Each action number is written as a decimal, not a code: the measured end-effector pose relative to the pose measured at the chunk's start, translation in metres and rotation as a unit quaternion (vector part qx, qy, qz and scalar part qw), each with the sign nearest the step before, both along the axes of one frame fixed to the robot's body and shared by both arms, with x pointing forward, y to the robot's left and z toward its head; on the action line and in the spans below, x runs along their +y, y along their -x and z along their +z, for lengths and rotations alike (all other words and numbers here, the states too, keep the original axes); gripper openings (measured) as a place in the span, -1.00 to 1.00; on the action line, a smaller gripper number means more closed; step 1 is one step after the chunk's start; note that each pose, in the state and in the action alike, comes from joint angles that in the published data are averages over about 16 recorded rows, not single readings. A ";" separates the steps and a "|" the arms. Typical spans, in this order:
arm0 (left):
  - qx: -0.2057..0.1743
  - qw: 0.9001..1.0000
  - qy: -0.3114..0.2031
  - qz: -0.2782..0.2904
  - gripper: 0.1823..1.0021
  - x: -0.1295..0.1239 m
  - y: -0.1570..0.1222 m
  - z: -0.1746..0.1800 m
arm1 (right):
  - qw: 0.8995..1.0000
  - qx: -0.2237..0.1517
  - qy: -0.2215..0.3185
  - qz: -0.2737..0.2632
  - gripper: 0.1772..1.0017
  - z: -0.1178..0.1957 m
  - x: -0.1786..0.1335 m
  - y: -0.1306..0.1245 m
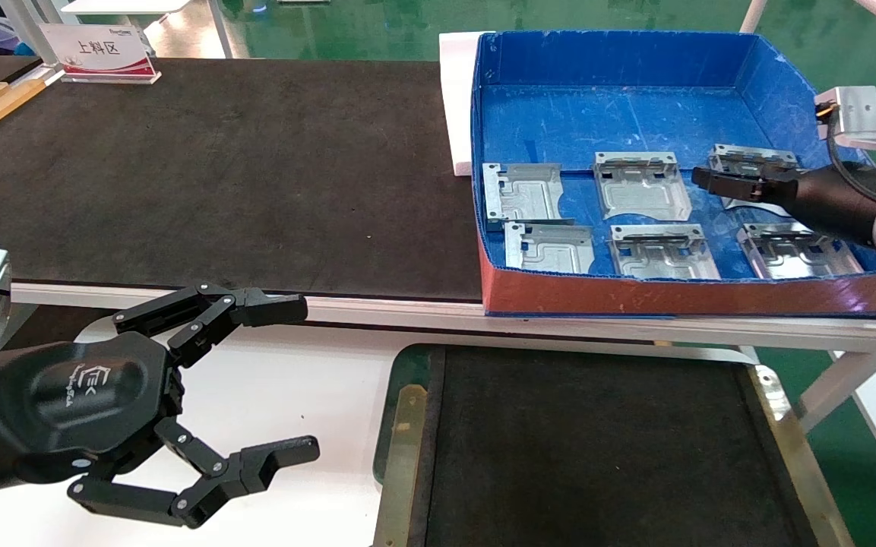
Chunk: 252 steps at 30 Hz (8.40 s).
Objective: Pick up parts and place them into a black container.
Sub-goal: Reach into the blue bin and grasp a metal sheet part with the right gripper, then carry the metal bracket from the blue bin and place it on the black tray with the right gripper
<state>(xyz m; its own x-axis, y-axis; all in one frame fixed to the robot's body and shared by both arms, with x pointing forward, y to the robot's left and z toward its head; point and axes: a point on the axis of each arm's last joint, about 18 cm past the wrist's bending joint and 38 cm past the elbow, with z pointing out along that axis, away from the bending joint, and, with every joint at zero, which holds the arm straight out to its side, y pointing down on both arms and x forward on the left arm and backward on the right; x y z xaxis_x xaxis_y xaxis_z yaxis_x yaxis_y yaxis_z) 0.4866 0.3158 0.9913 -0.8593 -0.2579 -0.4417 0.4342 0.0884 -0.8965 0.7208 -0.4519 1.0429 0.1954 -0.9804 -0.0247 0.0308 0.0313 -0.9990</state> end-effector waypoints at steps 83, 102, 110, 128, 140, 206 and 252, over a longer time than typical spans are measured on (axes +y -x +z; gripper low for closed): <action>0.000 1.000 0.000 0.000 1.00 0.000 0.000 0.000 | 0.977 -0.086 0.105 0.162 -0.97 0.057 0.026 0.059; 0.000 1.000 0.000 0.000 1.00 0.000 0.000 0.000 | 0.912 -0.099 0.139 0.372 -0.97 0.068 0.084 0.129; 0.000 1.000 0.000 0.000 1.00 0.000 0.000 0.000 | 0.882 -0.096 0.138 0.441 -0.97 0.062 0.109 0.170; 0.000 1.000 0.000 0.000 1.00 0.000 0.000 0.000 | 0.842 -0.012 0.155 0.517 -0.97 -0.021 0.140 0.225; 0.000 1.000 0.000 0.000 1.00 0.000 0.000 0.000 | 0.828 0.044 0.203 0.521 -0.97 -0.079 0.146 0.207; 0.000 1.000 0.000 0.000 1.00 0.000 0.000 0.000 | 0.738 0.024 0.490 0.463 -0.97 -0.160 0.200 0.047; 0.000 1.000 0.000 0.000 1.00 0.000 0.000 0.000 | 0.753 0.045 0.496 0.431 -0.97 -0.180 0.194 0.031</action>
<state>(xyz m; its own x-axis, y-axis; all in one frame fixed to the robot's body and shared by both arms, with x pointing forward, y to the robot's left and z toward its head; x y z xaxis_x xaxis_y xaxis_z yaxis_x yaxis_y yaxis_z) 0.4866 0.3158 0.9913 -0.8593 -0.2579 -0.4417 0.4342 0.0884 -0.8965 0.6901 -0.2581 0.8631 0.8107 -0.0356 0.5844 0.3564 -0.7619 -0.5408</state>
